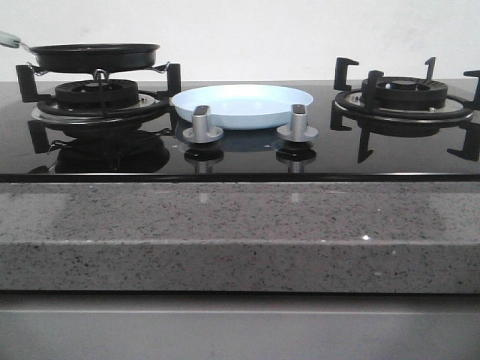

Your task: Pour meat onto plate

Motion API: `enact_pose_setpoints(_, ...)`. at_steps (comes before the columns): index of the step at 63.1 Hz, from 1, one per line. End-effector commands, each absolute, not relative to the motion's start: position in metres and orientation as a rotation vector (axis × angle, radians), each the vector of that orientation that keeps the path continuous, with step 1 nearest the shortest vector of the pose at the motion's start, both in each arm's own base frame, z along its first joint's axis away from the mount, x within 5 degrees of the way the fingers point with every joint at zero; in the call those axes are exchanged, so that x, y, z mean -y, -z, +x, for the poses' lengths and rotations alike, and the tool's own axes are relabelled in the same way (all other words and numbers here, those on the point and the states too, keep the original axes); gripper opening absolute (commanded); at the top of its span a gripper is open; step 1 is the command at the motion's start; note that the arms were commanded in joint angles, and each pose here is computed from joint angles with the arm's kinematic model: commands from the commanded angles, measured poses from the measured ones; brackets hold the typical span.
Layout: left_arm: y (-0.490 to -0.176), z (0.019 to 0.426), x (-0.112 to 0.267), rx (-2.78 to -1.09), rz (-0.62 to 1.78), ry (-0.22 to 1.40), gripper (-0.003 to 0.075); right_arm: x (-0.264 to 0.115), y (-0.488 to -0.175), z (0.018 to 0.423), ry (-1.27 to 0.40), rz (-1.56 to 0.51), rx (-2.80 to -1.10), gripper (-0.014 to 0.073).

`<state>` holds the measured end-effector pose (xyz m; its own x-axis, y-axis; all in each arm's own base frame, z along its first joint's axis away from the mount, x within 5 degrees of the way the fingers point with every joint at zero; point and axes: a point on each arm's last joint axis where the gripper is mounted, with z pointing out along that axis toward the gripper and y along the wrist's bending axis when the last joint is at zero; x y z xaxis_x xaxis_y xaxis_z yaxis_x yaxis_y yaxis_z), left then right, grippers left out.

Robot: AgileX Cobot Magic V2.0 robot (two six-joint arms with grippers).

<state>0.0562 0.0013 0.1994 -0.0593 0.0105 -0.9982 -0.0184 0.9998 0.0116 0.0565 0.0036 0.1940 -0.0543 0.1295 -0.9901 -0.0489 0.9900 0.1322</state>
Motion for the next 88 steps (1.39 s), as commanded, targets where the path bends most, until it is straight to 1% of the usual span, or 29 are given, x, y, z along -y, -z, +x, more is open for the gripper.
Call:
enact_pose_setpoints(1,-0.2045,0.0553,-0.0010,-1.545,-0.015,-0.011,-0.0020,-0.0024,-0.2036,0.0551,-0.129,0.060,-1.522,-0.0058)
enact_pose_setpoints(77,-0.2045,0.0553,-0.0010,-1.545,-0.015,-0.011,-0.0020,-0.0023,-0.2044,0.0550,-0.128,0.060,-1.513,-0.0058)
enact_pose_setpoints(84,-0.2070,0.0552,-0.0009,-1.517,-0.014,-0.010,-0.0020,-0.0023,-0.2050,0.0550,-0.128,0.060,-1.507,-0.0058)
enact_pose_setpoints(88,-0.2119,0.0548,-0.0008,-1.471,-0.015,-0.007,-0.0020,-0.0023,-0.2049,0.0550,-0.128,0.060,-1.508,-0.0058)
